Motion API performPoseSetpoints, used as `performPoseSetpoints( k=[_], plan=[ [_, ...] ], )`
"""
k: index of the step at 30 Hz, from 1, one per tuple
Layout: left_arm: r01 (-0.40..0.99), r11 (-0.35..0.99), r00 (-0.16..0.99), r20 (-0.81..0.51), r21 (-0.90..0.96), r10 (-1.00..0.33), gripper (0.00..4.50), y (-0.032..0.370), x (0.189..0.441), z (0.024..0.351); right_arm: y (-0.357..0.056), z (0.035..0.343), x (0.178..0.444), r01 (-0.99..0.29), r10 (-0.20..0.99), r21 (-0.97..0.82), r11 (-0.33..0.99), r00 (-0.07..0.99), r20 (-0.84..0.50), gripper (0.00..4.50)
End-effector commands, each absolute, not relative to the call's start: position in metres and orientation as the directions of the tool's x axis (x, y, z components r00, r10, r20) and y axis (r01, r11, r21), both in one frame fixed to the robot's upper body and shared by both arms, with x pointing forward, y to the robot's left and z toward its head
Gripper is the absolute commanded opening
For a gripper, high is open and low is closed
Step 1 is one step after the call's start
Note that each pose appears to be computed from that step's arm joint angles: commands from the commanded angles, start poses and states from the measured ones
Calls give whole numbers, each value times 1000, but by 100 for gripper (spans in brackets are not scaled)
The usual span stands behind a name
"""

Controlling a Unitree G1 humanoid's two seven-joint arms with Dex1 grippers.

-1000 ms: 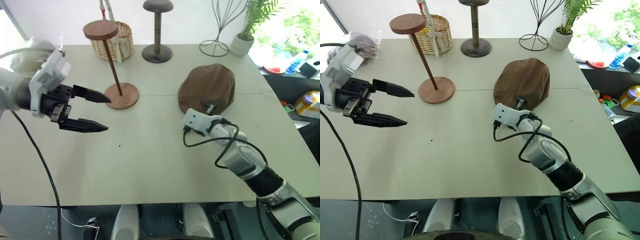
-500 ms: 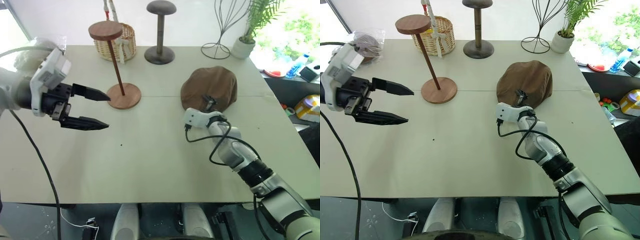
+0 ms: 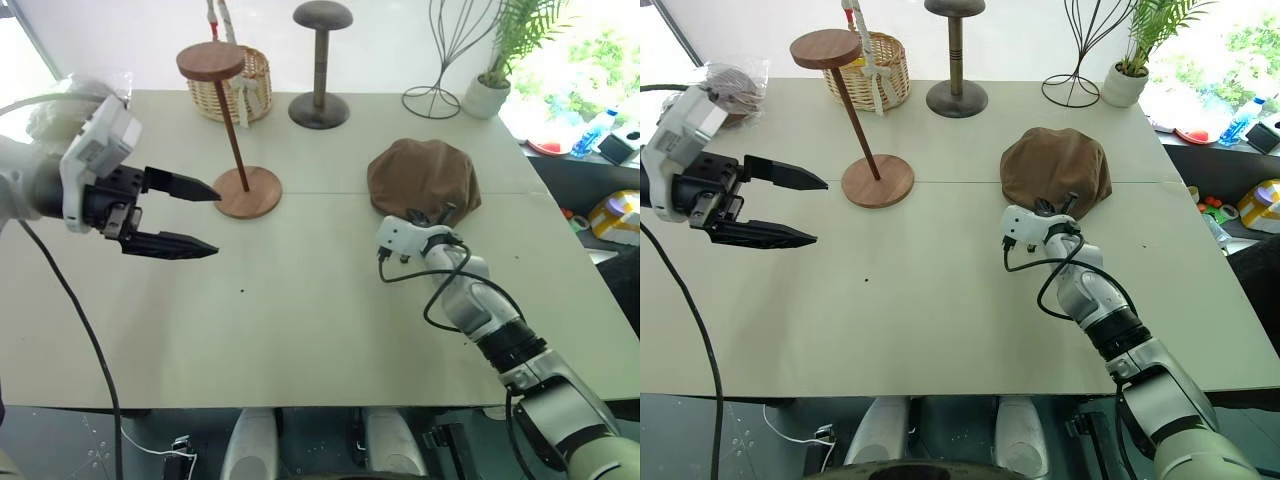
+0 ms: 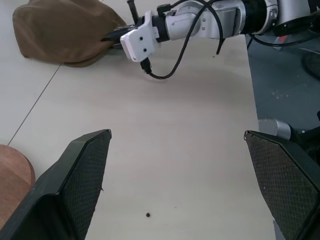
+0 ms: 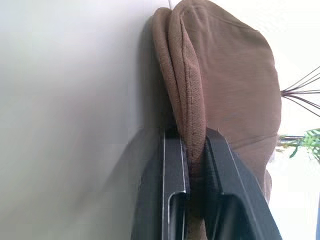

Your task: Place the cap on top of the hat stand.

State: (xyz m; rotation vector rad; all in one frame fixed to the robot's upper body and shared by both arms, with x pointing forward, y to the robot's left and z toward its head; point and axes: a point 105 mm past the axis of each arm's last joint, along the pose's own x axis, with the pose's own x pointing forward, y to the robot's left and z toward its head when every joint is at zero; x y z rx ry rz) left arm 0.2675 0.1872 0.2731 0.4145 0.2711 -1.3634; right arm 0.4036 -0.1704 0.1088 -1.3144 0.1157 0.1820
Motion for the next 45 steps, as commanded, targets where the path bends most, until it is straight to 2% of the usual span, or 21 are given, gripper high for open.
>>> performPoseSetpoints(
  k=[1, 4, 9, 16, 20, 27, 31, 37, 45],
  plan=[
    [971, 143, 209, -396, 190, -894, 450, 185, 265, 287, -184, 88, 397, -277, 39, -923, 268, 960, -277, 3],
    [968, 158, 223, -383, 196, -896, 450, 186, 266, 288, -188, 99, 399, -229, 29, -934, 275, 973, -230, 3],
    [953, 232, 285, -309, 197, -907, 450, 191, 268, 297, -185, 153, 399, -145, 104, -944, 295, 987, -119, 3],
    [910, 366, 400, -185, 192, -897, 450, 206, 269, 316, -154, 268, 391, 18, 292, -956, 294, 950, 107, 3],
    [862, 471, 494, -104, 188, -863, 450, 225, 265, 330, -101, 350, 382, 132, 476, -936, 325, 833, 283, 3],
    [783, 589, 609, -52, 199, -792, 450, 249, 251, 333, -27, 420, 376, 195, 643, -898, 395, 640, 421, 3],
    [741, 639, 657, -24, 208, -754, 450, 258, 242, 337, 23, 430, 368, 134, 737, -898, 418, 527, 422, 3],
    [670, 705, 722, 20, 233, -692, 450, 272, 230, 348, 70, 414, 358, 62, 823, -924, 378, 434, 367, 3],
    [566, 792, 795, 106, 228, -598, 450, 298, 217, 370, 87, 370, 343, -35, 901, -955, 294, 343, 265, 3]
  ],
)
